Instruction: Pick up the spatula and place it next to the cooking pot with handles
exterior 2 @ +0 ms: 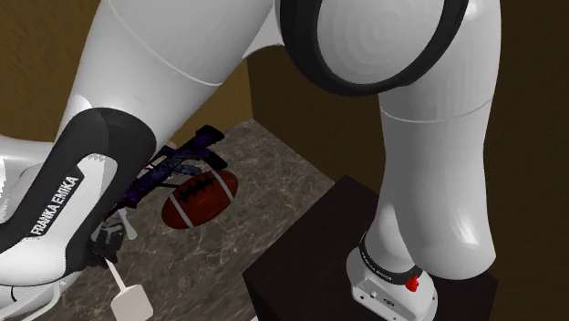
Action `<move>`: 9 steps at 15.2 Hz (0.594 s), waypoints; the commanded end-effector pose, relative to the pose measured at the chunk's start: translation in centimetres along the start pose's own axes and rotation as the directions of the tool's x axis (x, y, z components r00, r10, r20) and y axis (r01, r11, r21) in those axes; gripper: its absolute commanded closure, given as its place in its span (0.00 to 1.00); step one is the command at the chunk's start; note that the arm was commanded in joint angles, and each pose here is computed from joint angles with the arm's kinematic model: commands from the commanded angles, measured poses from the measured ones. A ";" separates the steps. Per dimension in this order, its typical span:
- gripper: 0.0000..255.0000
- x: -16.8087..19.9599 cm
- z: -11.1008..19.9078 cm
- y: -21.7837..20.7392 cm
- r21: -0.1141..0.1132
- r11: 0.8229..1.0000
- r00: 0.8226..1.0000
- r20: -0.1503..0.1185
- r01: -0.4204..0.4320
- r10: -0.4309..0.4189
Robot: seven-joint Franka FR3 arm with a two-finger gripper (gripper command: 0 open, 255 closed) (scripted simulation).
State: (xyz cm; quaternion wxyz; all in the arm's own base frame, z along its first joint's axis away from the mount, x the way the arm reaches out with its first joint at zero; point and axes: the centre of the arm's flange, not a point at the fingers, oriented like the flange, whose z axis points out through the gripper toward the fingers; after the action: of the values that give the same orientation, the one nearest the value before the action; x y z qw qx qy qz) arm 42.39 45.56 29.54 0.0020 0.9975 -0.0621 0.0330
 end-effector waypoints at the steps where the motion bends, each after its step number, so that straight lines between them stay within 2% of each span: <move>1: 1.00 -0.1 1.1 -0.1 0.000 1.000 1.000 0.000 0.000 0.000; 9: 1.00 -0.4 5.3 -0.1 0.000 1.000 1.000 0.000 0.000 0.000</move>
State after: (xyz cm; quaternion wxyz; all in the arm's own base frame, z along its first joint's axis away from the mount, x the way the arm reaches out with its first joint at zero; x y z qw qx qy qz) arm 42.35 45.58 24.79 0.0020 0.9975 -0.0622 0.0329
